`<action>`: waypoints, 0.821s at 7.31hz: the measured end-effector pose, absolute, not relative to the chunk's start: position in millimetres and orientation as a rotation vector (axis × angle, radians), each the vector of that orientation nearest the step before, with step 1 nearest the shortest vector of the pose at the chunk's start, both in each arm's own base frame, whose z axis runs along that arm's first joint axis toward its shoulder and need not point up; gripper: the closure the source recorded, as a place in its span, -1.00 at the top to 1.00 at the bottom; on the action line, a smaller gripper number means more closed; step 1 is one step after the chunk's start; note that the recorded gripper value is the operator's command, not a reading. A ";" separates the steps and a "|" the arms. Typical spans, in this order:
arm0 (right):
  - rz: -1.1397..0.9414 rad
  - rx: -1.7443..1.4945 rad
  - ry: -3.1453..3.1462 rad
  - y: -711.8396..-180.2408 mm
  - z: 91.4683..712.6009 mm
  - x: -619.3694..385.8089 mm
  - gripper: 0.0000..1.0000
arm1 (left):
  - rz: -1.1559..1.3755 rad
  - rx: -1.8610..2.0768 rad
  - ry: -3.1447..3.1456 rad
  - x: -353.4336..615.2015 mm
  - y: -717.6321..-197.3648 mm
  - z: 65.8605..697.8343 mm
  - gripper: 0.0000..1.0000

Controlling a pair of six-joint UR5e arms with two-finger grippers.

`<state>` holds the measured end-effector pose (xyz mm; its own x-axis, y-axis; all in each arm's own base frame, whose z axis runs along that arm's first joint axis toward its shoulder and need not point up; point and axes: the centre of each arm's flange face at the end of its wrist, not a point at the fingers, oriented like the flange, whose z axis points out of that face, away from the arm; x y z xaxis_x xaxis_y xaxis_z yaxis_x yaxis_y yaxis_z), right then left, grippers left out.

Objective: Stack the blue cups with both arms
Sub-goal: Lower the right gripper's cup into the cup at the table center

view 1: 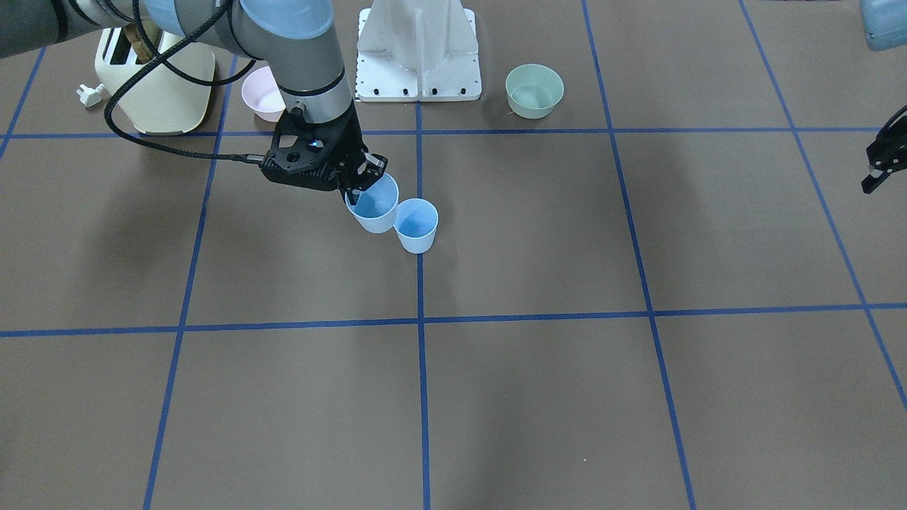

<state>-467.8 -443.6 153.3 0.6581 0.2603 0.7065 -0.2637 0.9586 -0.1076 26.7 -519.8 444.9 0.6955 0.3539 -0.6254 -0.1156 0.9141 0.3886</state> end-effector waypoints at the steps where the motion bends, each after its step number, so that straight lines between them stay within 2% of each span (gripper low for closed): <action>1: 0.295 0.008 -0.797 -443.0 146.4 -471.2 -1.00 | 0.266 0.332 0.760 26.1 -517.6 446.3 0.95; 6: 0.290 0.002 -0.777 -446.5 115.9 -503.4 -1.00 | 0.263 0.324 0.760 25.5 -513.9 450.5 0.95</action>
<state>-503.4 -446.5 115.9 0.6756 0.2574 0.6909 -0.2587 0.9603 -0.1048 25.5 -513.9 450.5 0.6968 0.3466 -0.6280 -0.1154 0.9182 0.3788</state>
